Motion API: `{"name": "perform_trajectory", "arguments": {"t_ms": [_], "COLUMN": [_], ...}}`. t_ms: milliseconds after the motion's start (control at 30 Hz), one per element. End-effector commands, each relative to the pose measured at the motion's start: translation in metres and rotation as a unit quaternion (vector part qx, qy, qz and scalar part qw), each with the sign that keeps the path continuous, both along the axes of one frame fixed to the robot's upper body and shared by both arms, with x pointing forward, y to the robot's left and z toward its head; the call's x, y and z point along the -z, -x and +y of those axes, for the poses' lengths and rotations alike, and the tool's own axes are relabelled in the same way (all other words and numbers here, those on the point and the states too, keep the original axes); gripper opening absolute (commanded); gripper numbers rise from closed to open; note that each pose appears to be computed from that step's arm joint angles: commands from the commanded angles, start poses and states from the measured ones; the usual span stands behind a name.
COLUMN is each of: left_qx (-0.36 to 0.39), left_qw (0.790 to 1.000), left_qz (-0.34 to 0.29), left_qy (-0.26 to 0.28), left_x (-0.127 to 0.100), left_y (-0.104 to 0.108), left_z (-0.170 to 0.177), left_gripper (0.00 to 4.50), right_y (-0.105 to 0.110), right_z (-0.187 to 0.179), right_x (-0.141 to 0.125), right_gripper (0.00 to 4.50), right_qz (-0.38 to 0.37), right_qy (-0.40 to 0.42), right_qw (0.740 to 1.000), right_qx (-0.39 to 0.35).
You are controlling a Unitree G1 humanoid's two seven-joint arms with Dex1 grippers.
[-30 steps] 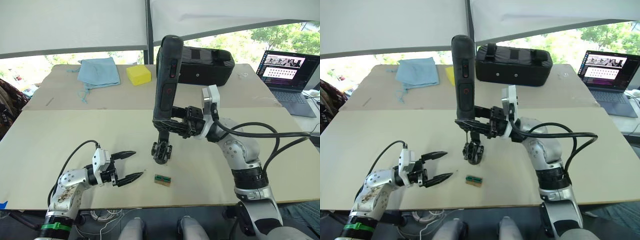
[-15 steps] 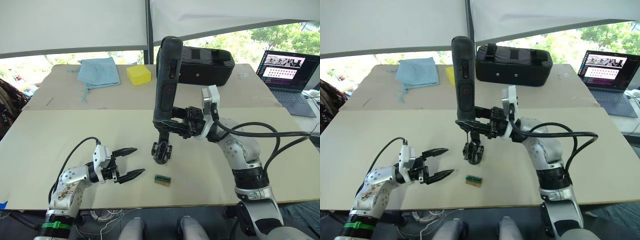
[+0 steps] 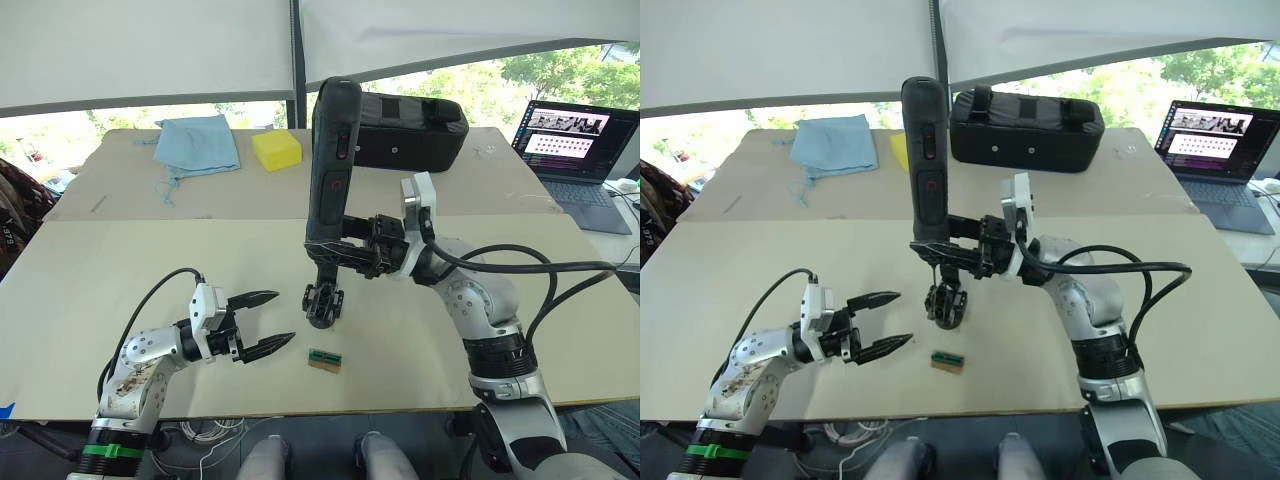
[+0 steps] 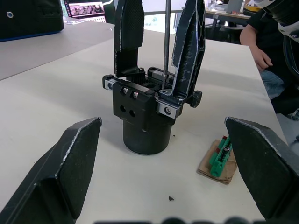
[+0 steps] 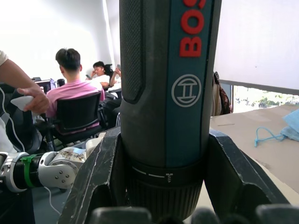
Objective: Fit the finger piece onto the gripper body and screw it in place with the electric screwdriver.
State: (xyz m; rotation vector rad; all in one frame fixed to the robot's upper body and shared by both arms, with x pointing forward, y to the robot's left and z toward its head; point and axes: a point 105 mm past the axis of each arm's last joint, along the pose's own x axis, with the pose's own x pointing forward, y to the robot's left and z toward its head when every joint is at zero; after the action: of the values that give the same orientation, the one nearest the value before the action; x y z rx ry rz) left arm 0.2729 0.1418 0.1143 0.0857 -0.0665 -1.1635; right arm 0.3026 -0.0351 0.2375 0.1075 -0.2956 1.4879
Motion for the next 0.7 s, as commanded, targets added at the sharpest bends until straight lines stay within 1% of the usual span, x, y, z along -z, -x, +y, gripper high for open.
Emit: {"name": "perform_trajectory", "arguments": {"t_ms": [33, 700], "left_qx": [0.006, 0.008], "left_qw": [1.0, 1.0], "left_qz": [-0.021, -0.02], "left_qy": [0.001, -0.006], "left_x": [-0.0117, -0.0127], "left_y": [0.0001, -0.0002], "left_z": [-0.0014, -0.0043], "left_gripper": [4.5, 4.5], "right_y": [0.0052, 0.0054], "right_z": [0.0007, 0.0017], "right_x": [-0.0122, -0.0118], "right_gripper": [1.9, 1.9], "right_qz": [-0.027, -0.027], "right_qy": [-0.012, -0.016], "right_qw": [1.0, 1.0], "right_qx": [-0.008, -0.006]}}
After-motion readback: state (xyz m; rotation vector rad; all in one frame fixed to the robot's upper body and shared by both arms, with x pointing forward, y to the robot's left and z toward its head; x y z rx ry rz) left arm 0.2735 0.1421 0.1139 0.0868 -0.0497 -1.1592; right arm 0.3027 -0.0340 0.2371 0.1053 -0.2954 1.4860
